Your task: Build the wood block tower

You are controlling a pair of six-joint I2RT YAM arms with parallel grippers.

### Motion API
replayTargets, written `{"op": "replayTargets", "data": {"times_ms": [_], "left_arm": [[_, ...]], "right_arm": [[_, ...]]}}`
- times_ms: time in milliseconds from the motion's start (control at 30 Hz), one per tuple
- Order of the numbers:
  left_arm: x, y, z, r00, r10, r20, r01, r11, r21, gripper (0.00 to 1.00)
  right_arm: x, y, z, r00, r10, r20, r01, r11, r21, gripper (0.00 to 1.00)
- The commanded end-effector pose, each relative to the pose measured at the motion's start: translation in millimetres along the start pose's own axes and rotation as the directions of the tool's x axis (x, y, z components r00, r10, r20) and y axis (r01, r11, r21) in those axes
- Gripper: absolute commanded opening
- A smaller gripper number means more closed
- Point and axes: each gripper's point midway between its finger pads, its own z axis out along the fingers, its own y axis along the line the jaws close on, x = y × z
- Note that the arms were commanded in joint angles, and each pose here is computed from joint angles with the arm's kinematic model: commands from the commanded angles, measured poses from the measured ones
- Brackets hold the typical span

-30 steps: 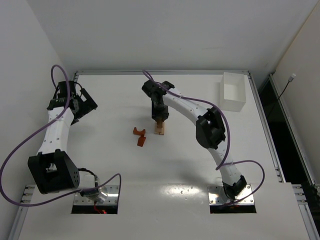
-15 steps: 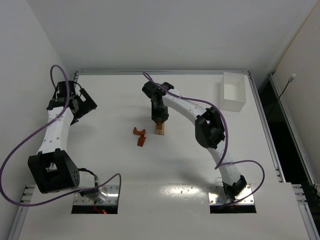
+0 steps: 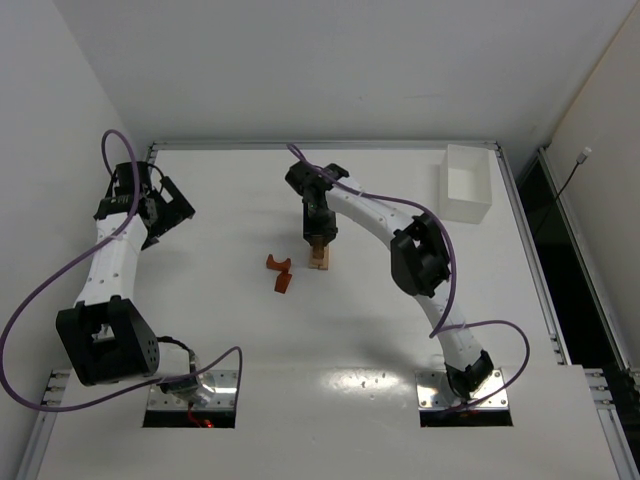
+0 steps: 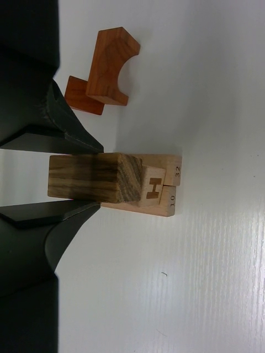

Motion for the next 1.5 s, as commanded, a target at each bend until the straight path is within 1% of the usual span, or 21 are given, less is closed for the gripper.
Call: {"op": "replayTargets", "data": {"times_ms": [0,67,100,167,233,300,400,500,733,867,933,967,1000,1067,1167,1200,1233,1300,1400,1433,1467], "left_arm": [[-4,0,5,1.000,-0.005,0.005,0.005,1.000,0.009,1.00],[-4,0,5,1.000,-0.005,0.005,0.005,1.000,0.009,1.00],[-4,0,5,1.000,-0.005,0.005,0.005,1.000,0.009,1.00],[-4,0,5,1.000,-0.005,0.005,0.005,1.000,0.009,1.00],[-3,-1,5,1.000,-0.005,0.001,0.005,1.000,0.017,1.00],[-3,-1,5,1.000,-0.005,0.001,0.005,1.000,0.017,1.00],[-2,-3,5,1.000,0.004,-0.003,-0.004,1.000,0.026,1.00],[-3,-7,4,0.999,0.036,-0.004,-0.036,0.998,0.055,1.00],[19,-36,-7,0.971,0.239,0.009,-0.236,0.952,0.194,1.00],[42,-61,-17,0.921,0.389,0.028,-0.380,0.879,0.290,1.00],[61,-77,-21,0.874,0.485,0.035,-0.465,0.813,0.351,1.00],[76,-85,-23,0.836,0.547,0.038,-0.516,0.761,0.392,1.00],[82,-92,-27,0.825,0.563,0.040,-0.527,0.742,0.415,1.00],[103,-102,-27,0.749,0.661,0.044,-0.603,0.653,0.459,0.95],[126,-129,-33,0.605,0.791,0.093,-0.711,0.484,0.511,0.85],[148,-131,-26,0.526,0.849,0.049,-0.730,0.422,0.538,0.82],[154,-135,-25,0.449,0.891,0.071,-0.758,0.337,0.558,0.78],[163,-144,-26,0.384,0.918,0.102,-0.767,0.255,0.589,0.63],[164,-150,-26,0.236,0.944,0.230,-0.811,0.061,0.582,0.45],[172,-147,-24,0.172,0.953,0.247,-0.812,-0.004,0.583,0.39],[172,-148,-23,0.084,0.949,0.304,-0.826,-0.104,0.554,0.35]], "right_arm": [[-1,-2,9,1.000,0.001,-0.005,-0.001,1.000,0.007,0.25],[-1,-2,9,1.000,0.001,-0.005,-0.001,1.000,0.007,0.31],[-1,-2,9,1.000,0.001,-0.005,-0.001,1.000,0.007,0.40],[0,-1,8,1.000,-0.008,-0.011,0.008,1.000,0.000,0.43],[0,-1,8,1.000,-0.008,-0.011,0.008,1.000,0.000,0.54],[0,-1,8,1.000,-0.008,-0.011,0.008,1.000,0.000,0.60],[-2,-2,9,0.999,-0.030,-0.016,0.030,0.999,-0.019,0.68],[-13,10,-7,0.997,-0.073,0.022,0.075,0.993,-0.087,0.70],[-33,17,-71,0.969,-0.206,0.133,0.238,0.921,-0.309,0.84],[-22,0,-91,0.958,-0.248,0.141,0.284,0.879,-0.384,0.87],[-26,-10,-109,0.934,-0.286,0.215,0.350,0.857,-0.379,0.89],[-37,-21,-125,0.904,-0.312,0.294,0.404,0.848,-0.343,0.91],[-37,-25,-118,0.890,-0.344,0.300,0.434,0.843,-0.318,0.91],[-35,-45,-132,0.848,-0.389,0.359,0.491,0.832,-0.258,0.91],[-31,-85,-143,0.763,-0.484,0.428,0.578,0.807,-0.120,0.91],[-22,-101,-132,0.755,-0.508,0.415,0.586,0.807,-0.079,0.91],[-20,-112,-134,0.730,-0.533,0.428,0.607,0.794,-0.046,0.91],[-14,-137,-150,0.709,-0.532,0.464,0.608,0.794,-0.017,0.91],[-3,-169,-146,0.706,-0.539,0.459,0.599,0.800,0.017,0.91],[2,-178,-150,0.703,-0.536,0.467,0.594,0.804,0.029,0.91],[2,-187,-151,0.715,-0.519,0.469,0.575,0.818,0.029,0.91]]}}
